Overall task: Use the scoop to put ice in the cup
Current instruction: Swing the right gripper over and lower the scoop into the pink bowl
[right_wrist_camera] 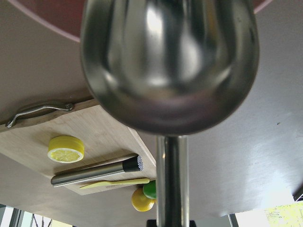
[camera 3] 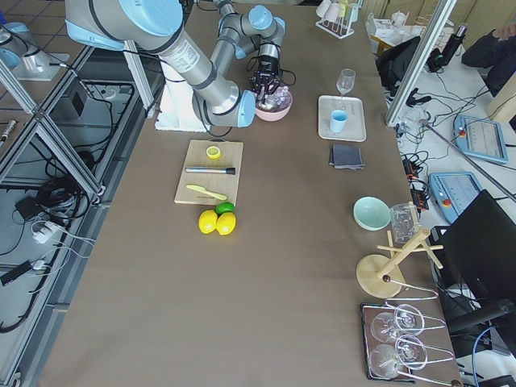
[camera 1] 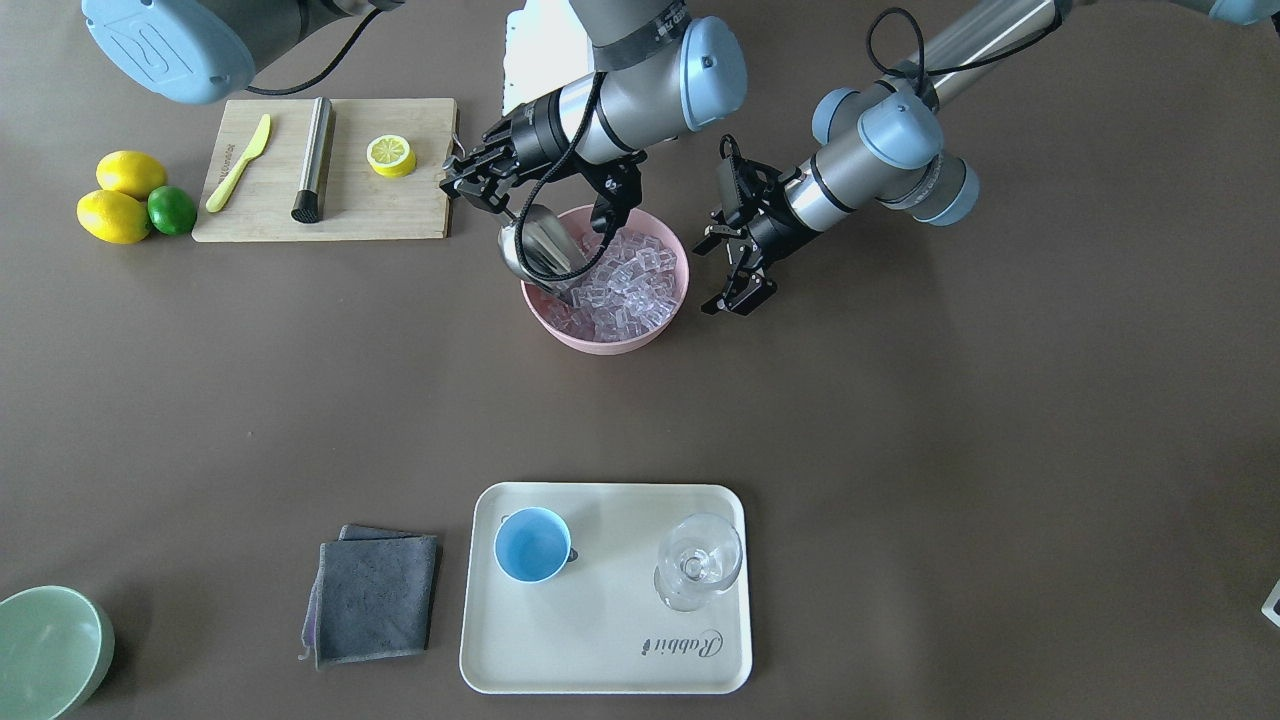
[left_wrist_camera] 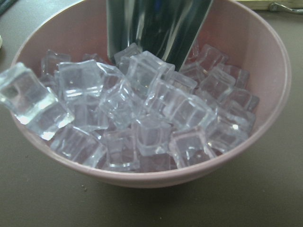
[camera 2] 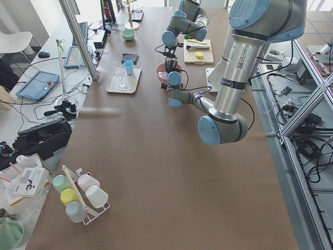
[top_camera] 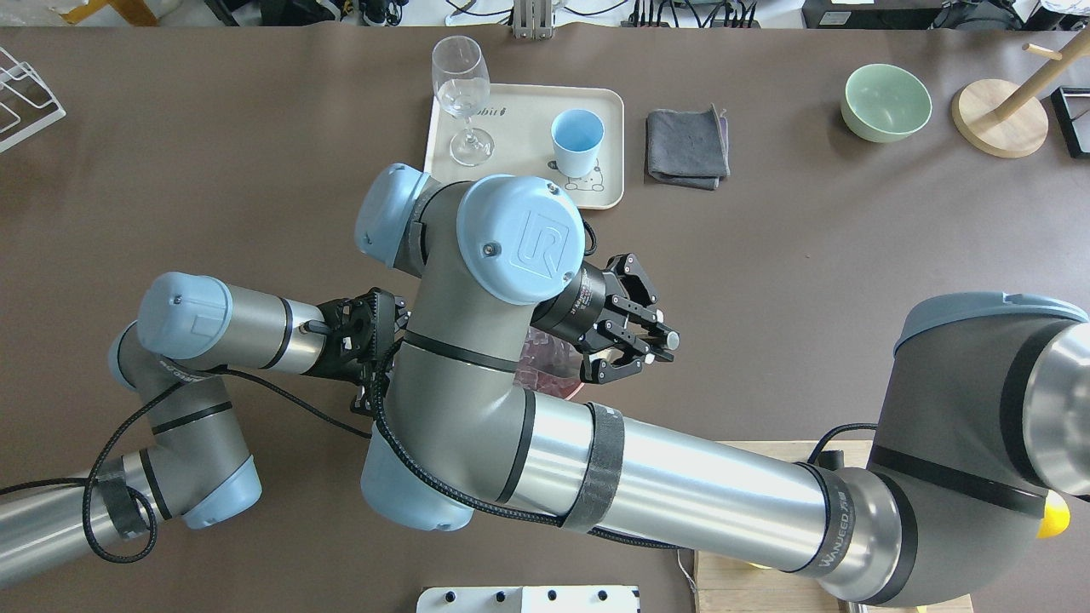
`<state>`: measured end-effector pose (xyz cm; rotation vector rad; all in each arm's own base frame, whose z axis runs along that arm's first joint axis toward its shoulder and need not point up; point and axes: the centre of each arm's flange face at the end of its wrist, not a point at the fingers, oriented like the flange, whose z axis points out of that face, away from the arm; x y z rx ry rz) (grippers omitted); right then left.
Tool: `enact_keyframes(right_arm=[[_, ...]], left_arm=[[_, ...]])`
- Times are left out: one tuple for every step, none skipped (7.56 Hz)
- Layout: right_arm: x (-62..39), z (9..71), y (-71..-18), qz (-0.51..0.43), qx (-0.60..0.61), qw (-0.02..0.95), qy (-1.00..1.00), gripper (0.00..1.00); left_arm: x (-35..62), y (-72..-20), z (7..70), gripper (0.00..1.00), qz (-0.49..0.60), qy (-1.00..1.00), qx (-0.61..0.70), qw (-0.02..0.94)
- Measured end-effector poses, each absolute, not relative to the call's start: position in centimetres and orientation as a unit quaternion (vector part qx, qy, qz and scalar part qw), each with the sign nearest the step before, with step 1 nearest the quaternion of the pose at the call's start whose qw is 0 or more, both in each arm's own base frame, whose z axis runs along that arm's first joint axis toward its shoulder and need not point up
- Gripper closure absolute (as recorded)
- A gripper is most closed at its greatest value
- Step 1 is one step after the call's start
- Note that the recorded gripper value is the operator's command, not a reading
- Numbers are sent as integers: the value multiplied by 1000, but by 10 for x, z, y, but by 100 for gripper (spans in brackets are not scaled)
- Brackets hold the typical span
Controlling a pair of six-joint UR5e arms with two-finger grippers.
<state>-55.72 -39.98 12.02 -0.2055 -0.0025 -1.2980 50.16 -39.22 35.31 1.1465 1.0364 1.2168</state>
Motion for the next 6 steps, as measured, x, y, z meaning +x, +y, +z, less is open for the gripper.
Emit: enact_keyframes(right_arm=[[-560,127,-401,-603,-85,793,-5,100],[-562,131,-403,-603,-76,794,-8,100],[-559,137,-402,-604,-63,794,-13,100],[-551,145,-398,-605,-45,794,-18,100],[-542,154,-394,-607,-29,794,-23,100],[-536,162,-392,-608,-14,793,-29,100]], left_arm=[[502,-392,354,2,514,437,486,555],[502,-392,354,2,514,436,487,556],[502,-392,354,1,513,435,487,557],[502,-392,354,1,512,435,488,557],[501,-393,354,1,511,434,489,558],[500,-394,353,2,510,434,490,558]])
